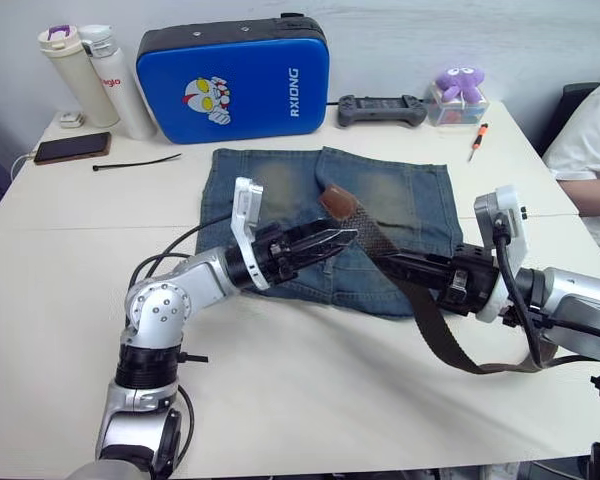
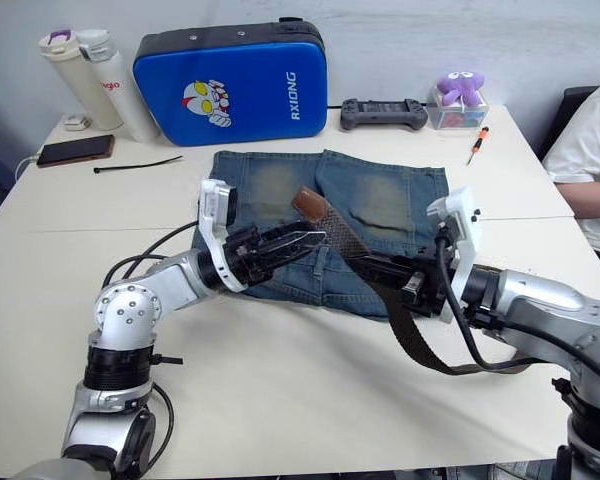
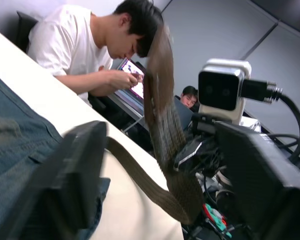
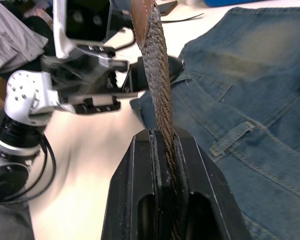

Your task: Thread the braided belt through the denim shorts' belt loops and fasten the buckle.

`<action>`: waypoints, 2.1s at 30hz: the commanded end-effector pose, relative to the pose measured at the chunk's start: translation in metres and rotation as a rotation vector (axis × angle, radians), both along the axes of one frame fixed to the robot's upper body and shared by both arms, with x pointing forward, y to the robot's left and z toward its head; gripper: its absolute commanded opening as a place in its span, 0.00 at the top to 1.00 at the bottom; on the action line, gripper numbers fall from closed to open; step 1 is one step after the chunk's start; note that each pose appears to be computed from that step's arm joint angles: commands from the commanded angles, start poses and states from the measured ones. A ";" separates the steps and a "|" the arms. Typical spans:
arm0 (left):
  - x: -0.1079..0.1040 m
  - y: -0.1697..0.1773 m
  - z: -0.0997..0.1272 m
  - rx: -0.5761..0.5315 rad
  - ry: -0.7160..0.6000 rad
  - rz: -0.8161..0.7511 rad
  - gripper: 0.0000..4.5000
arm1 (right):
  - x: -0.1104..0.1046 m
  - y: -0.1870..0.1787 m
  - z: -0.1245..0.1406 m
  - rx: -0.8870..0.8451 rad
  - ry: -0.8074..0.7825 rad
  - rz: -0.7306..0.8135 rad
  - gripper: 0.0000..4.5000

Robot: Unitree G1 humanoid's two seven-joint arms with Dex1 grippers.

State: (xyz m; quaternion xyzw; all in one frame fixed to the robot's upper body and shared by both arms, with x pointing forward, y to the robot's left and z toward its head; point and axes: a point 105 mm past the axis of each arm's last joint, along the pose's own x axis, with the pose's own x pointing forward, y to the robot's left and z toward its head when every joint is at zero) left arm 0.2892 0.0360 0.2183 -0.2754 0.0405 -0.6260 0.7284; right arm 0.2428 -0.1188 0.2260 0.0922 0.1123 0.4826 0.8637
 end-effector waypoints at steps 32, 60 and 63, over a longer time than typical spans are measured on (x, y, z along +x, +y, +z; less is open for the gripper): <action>0.057 -0.085 0.058 -0.224 0.269 -0.009 1.00 | -0.039 -0.014 0.033 0.398 0.008 -0.173 0.00; 0.034 -0.071 0.049 -0.182 0.379 -0.053 1.00 | 0.016 -0.004 -0.002 0.902 0.010 -0.443 0.00; 0.033 -0.072 0.051 -0.191 0.383 -0.056 1.00 | 0.017 -0.006 -0.003 0.905 0.012 -0.455 0.00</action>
